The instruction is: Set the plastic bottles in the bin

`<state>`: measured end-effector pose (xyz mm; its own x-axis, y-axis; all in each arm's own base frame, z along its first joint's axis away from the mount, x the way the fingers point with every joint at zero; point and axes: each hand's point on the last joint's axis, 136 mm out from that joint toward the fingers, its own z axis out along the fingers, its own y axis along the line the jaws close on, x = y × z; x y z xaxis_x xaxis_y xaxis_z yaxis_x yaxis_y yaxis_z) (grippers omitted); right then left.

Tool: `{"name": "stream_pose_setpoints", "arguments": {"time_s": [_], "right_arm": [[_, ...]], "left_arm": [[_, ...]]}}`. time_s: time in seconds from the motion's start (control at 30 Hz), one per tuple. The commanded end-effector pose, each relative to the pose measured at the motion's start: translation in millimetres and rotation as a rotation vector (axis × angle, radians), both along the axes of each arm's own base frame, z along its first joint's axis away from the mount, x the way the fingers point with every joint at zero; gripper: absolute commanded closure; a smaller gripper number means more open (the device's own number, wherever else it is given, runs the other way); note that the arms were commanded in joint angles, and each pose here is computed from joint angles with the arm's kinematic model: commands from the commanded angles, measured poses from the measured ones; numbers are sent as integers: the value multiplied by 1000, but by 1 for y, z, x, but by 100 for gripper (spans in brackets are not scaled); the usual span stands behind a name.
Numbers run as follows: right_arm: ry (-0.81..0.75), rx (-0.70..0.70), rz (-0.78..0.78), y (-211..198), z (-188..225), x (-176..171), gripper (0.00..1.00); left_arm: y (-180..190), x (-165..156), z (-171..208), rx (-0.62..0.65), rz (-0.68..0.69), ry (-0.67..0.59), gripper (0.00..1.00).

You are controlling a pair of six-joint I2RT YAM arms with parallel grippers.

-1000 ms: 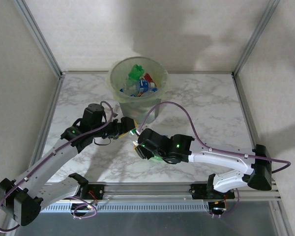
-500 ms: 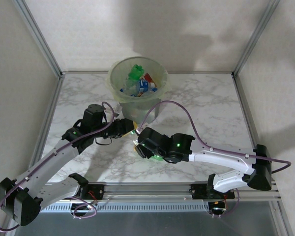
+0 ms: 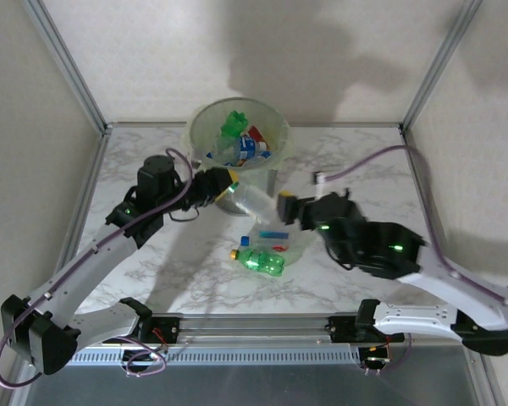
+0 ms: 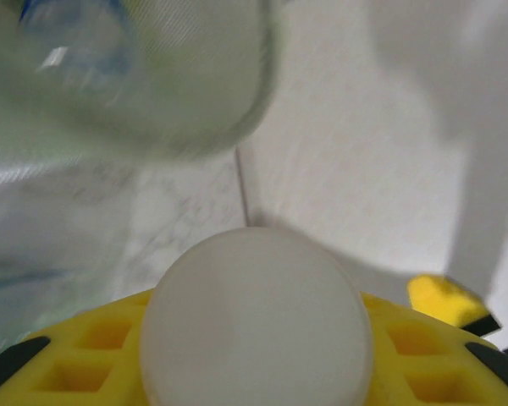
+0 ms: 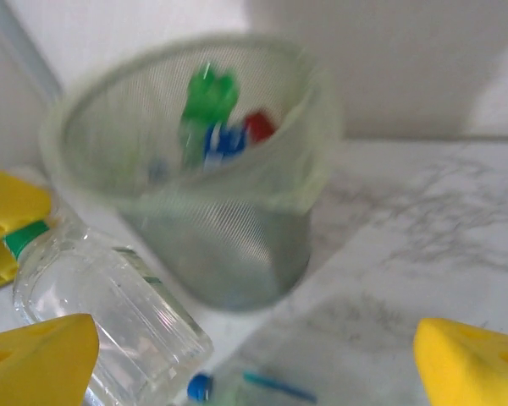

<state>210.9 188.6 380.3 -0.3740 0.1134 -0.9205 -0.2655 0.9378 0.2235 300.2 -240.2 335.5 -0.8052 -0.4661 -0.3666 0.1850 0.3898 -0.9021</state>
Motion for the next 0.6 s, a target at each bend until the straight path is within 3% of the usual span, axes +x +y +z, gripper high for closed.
{"name": "stream_pose_setpoints", "arguments": {"time_s": [0.0,0.17,0.3,0.47,0.57], "right_arm": [[-21,69,-139,-33,15,6,4],[50,60,-177,-30,-6,10,5],[87,71,-191,-30,-20,9,5],[105,87,-209,-39,-26,6,5],[108,95,-218,-44,-26,4,5]], "left_arm": [[22,39,78,-58,183,-179,67],[55,102,107,-58,398,-187,68],[45,138,102,-111,387,-160,68],[19,170,80,23,277,-87,72],[20,174,67,48,291,-59,72]]}}
